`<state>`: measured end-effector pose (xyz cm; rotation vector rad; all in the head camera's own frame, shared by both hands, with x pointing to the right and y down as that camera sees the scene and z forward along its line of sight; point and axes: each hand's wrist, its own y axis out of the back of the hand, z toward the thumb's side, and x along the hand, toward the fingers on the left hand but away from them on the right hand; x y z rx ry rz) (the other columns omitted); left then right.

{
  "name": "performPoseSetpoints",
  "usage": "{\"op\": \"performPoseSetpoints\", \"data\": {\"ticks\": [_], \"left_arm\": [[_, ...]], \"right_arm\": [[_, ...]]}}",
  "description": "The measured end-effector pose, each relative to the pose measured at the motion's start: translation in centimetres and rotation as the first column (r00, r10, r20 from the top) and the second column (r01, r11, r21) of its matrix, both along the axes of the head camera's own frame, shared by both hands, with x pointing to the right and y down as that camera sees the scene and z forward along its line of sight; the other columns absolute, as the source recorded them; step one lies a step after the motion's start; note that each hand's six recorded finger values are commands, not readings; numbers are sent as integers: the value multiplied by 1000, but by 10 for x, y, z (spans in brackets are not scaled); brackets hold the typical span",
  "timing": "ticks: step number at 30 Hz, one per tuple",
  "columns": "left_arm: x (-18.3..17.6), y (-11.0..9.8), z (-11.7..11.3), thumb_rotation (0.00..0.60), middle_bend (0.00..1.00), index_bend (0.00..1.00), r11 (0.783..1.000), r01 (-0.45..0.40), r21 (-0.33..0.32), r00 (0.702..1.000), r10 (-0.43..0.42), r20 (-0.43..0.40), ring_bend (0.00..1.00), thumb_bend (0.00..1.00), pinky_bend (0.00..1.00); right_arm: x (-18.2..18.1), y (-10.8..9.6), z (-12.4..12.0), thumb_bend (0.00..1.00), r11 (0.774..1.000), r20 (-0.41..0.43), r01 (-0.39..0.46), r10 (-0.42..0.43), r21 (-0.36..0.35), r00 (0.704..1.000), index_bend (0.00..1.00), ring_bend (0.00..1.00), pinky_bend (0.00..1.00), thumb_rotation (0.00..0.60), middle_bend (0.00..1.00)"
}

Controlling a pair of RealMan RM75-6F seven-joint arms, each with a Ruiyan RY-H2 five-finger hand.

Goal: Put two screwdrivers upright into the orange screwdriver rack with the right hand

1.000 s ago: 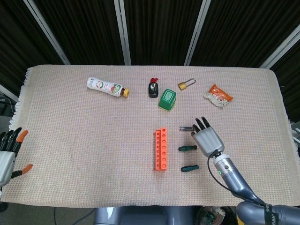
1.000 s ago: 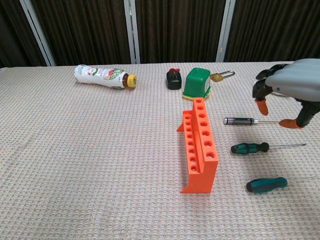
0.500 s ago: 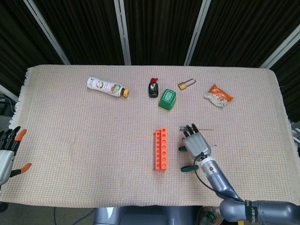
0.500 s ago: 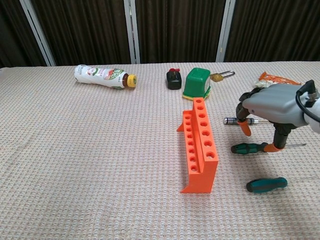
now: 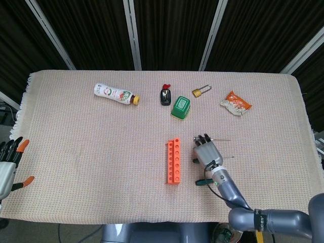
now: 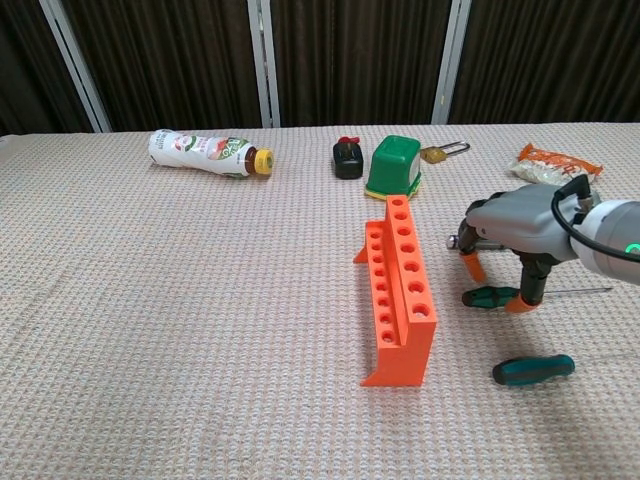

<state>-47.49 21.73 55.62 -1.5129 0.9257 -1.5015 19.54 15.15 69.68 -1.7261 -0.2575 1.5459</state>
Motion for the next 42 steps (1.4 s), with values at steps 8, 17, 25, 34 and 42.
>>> {"op": "performPoseSetpoints", "data": {"ticks": [8,17,25,34,42], "left_arm": [[-1,0,1,600,0,59,1000,4,-5,1000,-4,1,0,90,0],[-3,0,4,600,0,58,1000,10,-13,1000,-10,1,0,92,0],[-4,0,6,600,0,58,1000,14,-18,1000,-14,3,0,91,0],[-4,1,7,600,0,57,1000,15,-24,1000,-15,2,0,91,0],[-5,1,7,600,0,56,1000,17,-22,1000,-17,1,0,92,0]], "right_arm": [[-6,1,9,169,1000,7,-11,11,-10,1000,479,0,43,600,191],[-8,-1,16,171,1000,4,-21,21,-13,1000,488,0,43,600,191],[-7,-1,22,198,999,-5,-31,31,-24,1000,498,0,44,600,192],[-6,-5,25,251,999,-9,-38,38,-26,999,518,0,44,600,203],[-3,-7,27,376,998,-12,-54,54,-27,998,561,22,43,600,231]]}}
